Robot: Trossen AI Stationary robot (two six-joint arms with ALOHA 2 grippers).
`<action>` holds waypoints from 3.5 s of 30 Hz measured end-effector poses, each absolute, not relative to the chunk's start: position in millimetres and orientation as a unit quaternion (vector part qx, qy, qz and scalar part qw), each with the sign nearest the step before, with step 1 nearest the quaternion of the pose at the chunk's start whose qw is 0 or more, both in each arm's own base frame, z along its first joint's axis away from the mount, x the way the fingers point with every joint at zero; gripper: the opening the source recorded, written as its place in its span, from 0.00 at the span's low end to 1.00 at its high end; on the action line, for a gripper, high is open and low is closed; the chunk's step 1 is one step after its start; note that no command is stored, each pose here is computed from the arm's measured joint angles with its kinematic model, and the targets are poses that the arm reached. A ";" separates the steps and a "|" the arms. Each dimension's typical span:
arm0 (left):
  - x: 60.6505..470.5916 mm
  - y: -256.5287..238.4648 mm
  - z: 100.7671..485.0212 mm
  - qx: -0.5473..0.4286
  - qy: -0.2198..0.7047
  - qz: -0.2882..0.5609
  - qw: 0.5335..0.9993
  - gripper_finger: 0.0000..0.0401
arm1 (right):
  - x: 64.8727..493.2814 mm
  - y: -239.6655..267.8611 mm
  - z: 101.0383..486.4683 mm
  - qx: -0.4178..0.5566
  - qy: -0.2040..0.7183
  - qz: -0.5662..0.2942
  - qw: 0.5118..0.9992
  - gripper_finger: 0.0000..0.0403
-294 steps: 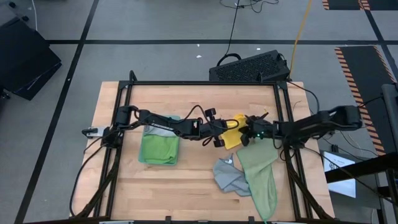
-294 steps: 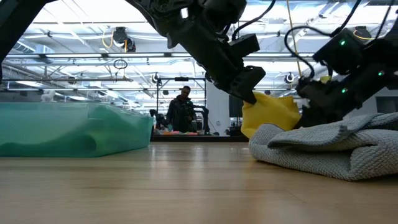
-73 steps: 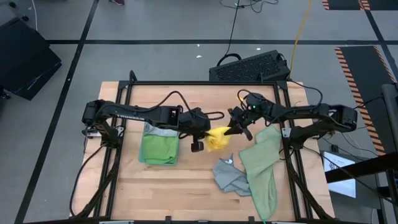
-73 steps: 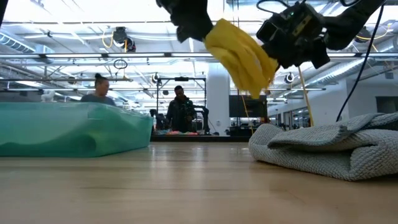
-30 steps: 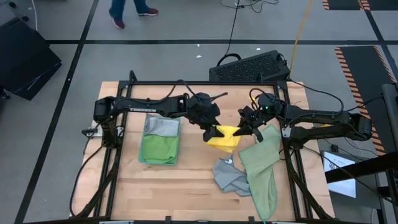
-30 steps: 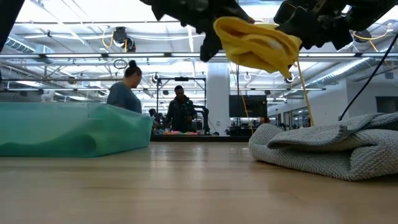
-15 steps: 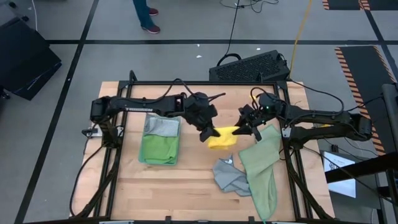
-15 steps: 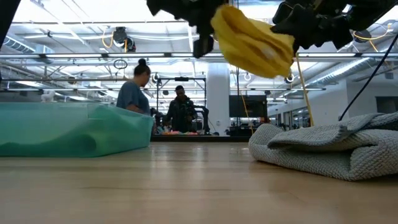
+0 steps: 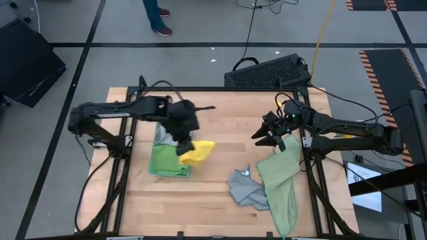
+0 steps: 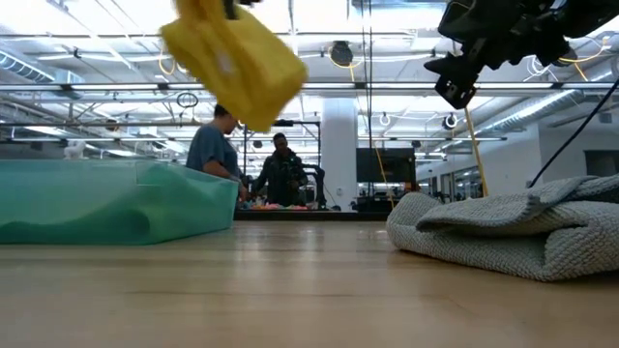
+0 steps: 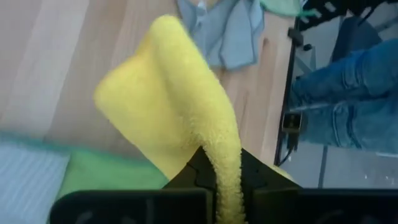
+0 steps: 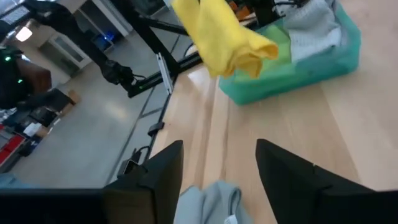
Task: Fold microfiber towels
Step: Put the yellow microfiber cloth into the green bin
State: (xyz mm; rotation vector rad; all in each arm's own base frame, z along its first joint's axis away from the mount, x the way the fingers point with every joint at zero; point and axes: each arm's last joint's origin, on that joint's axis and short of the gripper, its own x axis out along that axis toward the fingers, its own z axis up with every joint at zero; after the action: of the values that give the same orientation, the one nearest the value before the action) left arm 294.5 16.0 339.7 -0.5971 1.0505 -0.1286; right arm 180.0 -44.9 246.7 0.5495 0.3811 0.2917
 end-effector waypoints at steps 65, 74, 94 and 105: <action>193.5 13.4 229.7 -0.173 0.532 0.075 0.825 0.20 | 179.6 -52.0 243.4 0.349 0.178 -0.038 0.919 0.44; 208.3 9.6 162.6 -0.166 0.510 0.100 0.838 0.02 | 180.6 -48.5 243.7 0.357 0.179 -0.030 0.916 0.33; 206.8 0.0 215.8 -0.308 0.545 0.191 0.757 0.06 | 180.5 -48.5 243.2 0.347 0.182 -0.029 0.920 0.28; 192.7 -4.3 165.2 -0.349 0.607 0.302 0.647 0.01 | 180.3 -48.5 243.2 0.338 0.183 -0.027 0.923 0.28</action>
State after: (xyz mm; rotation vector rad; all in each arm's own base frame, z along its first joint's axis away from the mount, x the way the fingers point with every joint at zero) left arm 192.7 -4.3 165.2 -0.7939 1.3803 0.6866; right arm 180.3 -48.5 243.2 0.6943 0.3750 -0.0559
